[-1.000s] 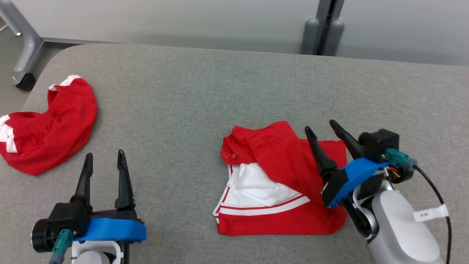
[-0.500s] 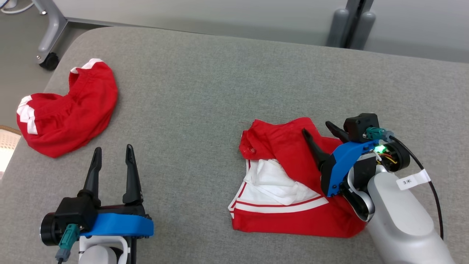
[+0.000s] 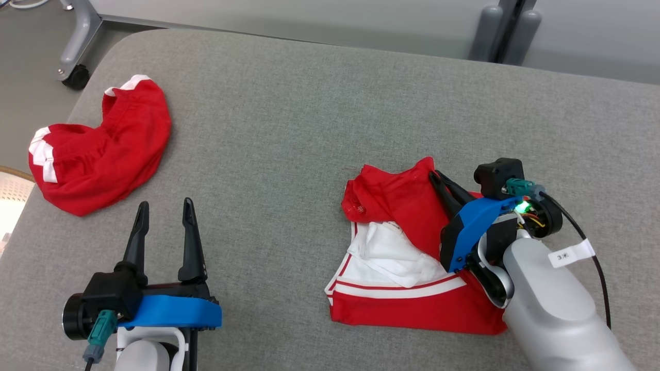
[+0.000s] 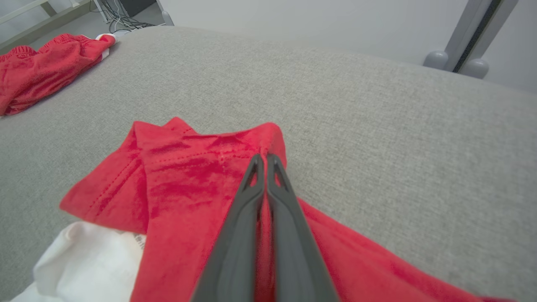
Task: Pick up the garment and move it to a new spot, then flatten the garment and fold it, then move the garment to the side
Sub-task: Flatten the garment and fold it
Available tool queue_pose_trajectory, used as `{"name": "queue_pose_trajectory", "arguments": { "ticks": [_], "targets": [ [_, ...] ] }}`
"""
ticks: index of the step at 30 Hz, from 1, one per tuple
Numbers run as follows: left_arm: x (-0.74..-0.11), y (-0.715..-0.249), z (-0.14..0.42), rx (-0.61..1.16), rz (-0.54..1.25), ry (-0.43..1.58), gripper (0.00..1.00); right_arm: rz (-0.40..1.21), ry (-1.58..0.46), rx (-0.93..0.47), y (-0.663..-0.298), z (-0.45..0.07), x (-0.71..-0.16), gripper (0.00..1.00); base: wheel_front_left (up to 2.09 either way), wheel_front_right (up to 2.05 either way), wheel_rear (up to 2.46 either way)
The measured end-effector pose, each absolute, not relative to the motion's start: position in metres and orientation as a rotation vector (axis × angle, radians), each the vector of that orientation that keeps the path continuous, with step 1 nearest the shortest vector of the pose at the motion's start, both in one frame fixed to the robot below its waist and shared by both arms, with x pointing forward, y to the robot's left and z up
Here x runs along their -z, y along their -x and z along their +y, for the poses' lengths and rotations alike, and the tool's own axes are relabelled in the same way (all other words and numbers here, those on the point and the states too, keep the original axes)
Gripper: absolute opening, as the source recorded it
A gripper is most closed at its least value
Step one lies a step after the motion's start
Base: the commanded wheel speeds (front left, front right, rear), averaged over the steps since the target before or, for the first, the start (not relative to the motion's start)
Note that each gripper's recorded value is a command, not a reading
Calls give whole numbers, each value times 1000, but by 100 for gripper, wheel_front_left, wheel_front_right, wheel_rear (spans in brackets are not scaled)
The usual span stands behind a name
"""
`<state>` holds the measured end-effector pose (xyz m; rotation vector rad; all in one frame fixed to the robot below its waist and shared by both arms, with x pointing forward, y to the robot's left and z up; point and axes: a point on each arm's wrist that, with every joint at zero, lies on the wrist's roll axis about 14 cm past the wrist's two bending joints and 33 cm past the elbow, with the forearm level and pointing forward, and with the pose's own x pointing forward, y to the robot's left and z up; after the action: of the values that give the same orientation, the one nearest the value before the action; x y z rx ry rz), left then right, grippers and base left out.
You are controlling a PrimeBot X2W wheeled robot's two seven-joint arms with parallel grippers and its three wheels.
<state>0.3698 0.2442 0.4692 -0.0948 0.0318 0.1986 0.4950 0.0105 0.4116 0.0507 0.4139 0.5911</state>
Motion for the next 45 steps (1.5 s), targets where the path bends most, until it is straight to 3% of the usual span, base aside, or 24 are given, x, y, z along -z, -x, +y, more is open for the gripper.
{"name": "queue_pose_trajectory", "arguments": {
  "ticks": [8,24,25,27,35,45],
  "targets": [
    [-475,-371,239,-181,15,94,100,268,-63,-630,-485,17,-438,0,0,0,0],
    [-483,-361,231,-151,-12,101,100,254,-139,-811,-379,48,-438,0,0,0,0],
    [-483,-361,231,-150,-12,101,100,266,-141,-819,-373,50,-435,9,0,0,0],
    [-483,-360,230,-148,-11,102,100,273,-148,-842,-363,56,-434,100,0,0,0],
    [-483,-361,225,-129,-13,99,100,180,-198,-834,-360,55,-456,100,0,0,0],
    [-487,-378,200,-41,-26,82,100,19,-198,-502,-406,-47,-489,100,0,0,0]
  ]
}}
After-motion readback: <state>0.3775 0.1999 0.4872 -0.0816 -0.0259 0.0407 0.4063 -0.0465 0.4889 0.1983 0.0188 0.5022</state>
